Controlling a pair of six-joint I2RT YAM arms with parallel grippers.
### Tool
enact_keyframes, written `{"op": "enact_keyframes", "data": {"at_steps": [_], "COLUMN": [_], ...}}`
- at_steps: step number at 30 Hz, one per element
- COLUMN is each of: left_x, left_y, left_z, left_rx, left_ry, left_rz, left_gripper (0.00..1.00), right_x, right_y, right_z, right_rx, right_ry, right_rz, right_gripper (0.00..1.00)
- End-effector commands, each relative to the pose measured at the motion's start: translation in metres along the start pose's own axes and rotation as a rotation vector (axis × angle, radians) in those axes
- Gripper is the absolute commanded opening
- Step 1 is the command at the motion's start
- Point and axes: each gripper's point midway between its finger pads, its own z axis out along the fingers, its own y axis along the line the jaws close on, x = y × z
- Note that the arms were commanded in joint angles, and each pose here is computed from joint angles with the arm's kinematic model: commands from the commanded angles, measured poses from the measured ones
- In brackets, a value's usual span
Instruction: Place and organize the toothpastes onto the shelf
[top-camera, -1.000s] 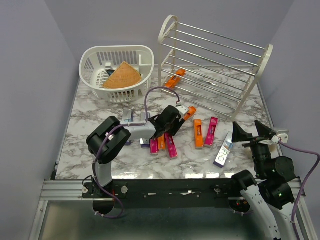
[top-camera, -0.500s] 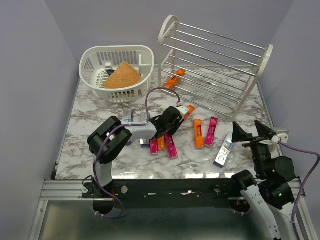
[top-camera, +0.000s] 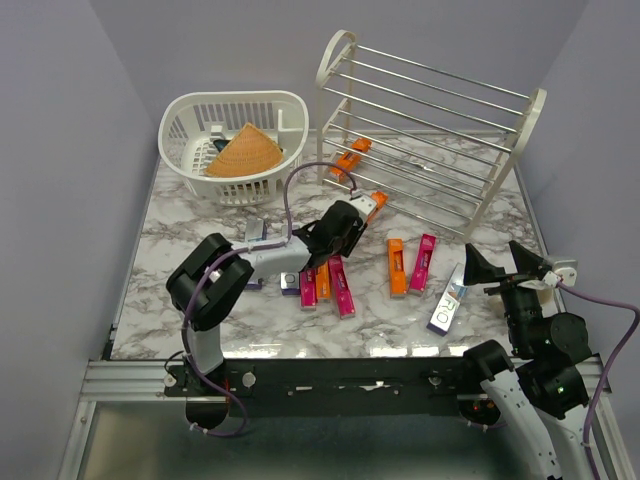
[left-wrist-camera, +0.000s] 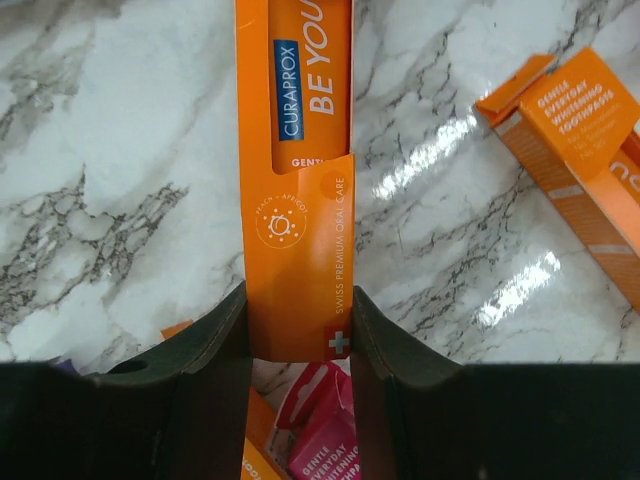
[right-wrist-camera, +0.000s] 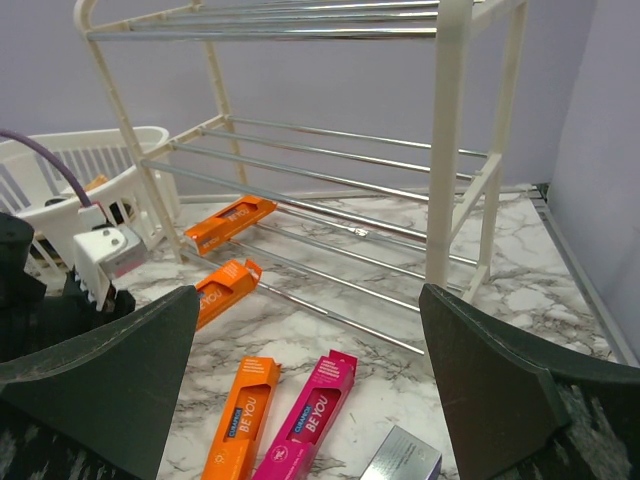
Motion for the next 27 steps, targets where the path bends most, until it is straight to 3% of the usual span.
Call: {"op": "enact_keyframes", "data": {"at_steps": [1, 8, 27], "left_x": [-0.056, -0.090, -0.114], "left_y": [0.023, 0.040, 0.062], "left_z": [0.010, 0.043, 0.099], "left_rx": [-0.025, -0.025, -0.036], "left_ry": [-0.116, -0.137, -0.176], "left_rz": [-0.053, -0.052, -0.118], "left_gripper": [0.43, 0.43, 0.43], "right_x": [-0.059, -0.059, -0.058], "right_y": [-0.008, -0.007, -0.008], "right_z": [-0.054, -0.053, -0.053], "right_rx": [-0.040, -0.045, -0.039], "right_ry": [-0.288, -0.286, -0.285], "right_rz": [0.084, 0.084, 0.086], "right_gripper": [1.00, 1.00, 1.00]}}
